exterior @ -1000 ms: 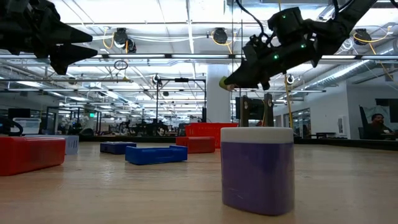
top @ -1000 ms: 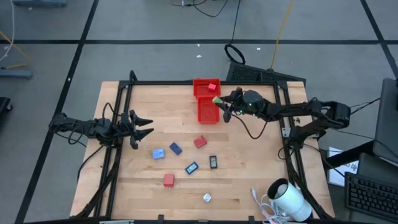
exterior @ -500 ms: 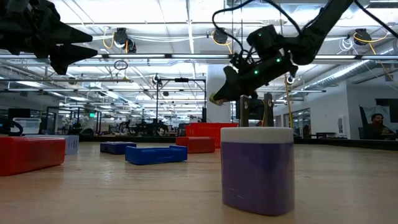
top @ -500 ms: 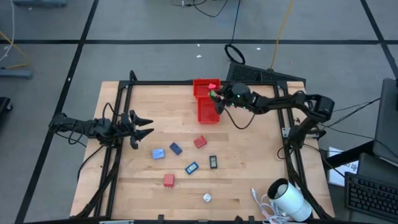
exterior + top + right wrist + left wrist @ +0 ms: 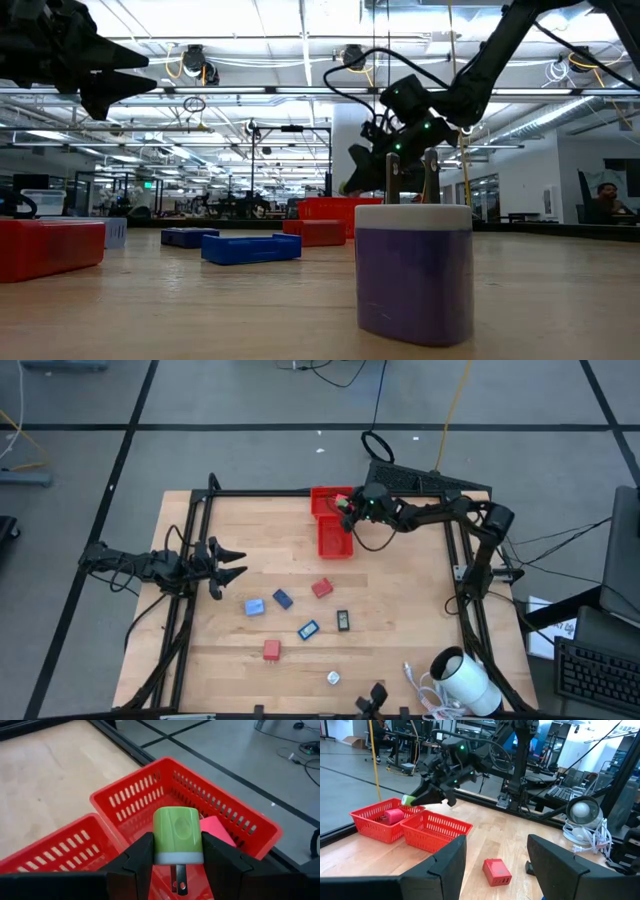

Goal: Pick & Place Office items
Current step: Put the green charger adapter into the top red bin

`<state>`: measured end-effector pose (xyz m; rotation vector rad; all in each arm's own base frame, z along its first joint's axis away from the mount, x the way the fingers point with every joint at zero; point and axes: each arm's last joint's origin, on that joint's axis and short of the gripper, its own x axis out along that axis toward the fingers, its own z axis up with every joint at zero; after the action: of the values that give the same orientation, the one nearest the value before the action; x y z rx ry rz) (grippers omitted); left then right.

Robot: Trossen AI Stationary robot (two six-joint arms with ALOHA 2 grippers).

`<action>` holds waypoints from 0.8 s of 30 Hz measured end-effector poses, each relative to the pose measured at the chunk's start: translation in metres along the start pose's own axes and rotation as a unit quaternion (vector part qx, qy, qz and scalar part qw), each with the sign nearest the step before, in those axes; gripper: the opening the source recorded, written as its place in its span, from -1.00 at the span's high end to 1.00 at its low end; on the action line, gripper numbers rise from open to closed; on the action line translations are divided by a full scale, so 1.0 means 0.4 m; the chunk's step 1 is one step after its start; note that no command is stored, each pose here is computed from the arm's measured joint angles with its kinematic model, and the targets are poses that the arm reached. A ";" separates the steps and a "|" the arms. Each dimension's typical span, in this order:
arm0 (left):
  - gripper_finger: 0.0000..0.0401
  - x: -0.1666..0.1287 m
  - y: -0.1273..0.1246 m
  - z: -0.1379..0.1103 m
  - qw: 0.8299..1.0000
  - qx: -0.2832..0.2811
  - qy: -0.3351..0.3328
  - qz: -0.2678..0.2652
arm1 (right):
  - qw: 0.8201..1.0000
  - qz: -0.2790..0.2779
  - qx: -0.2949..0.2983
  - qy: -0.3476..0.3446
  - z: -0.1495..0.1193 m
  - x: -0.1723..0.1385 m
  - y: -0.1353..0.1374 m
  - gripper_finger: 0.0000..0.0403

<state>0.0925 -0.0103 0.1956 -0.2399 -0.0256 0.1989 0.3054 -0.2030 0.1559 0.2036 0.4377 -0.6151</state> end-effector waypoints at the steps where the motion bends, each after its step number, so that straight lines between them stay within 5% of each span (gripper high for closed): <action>1: -0.07 0.000 0.000 0.000 1.000 0.000 0.000 0.000 | 1.000 0.000 0.001 0.003 -0.002 0.001 0.000 0.32; 24: -0.07 0.000 0.000 0.000 1.000 0.000 0.000 0.000 | 1.000 -0.027 -0.008 0.007 -0.006 0.001 -0.003 0.21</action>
<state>0.0925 -0.0103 0.1956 -0.2399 -0.0257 0.1991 0.3042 -0.2034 0.1537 0.1819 0.4629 -0.6629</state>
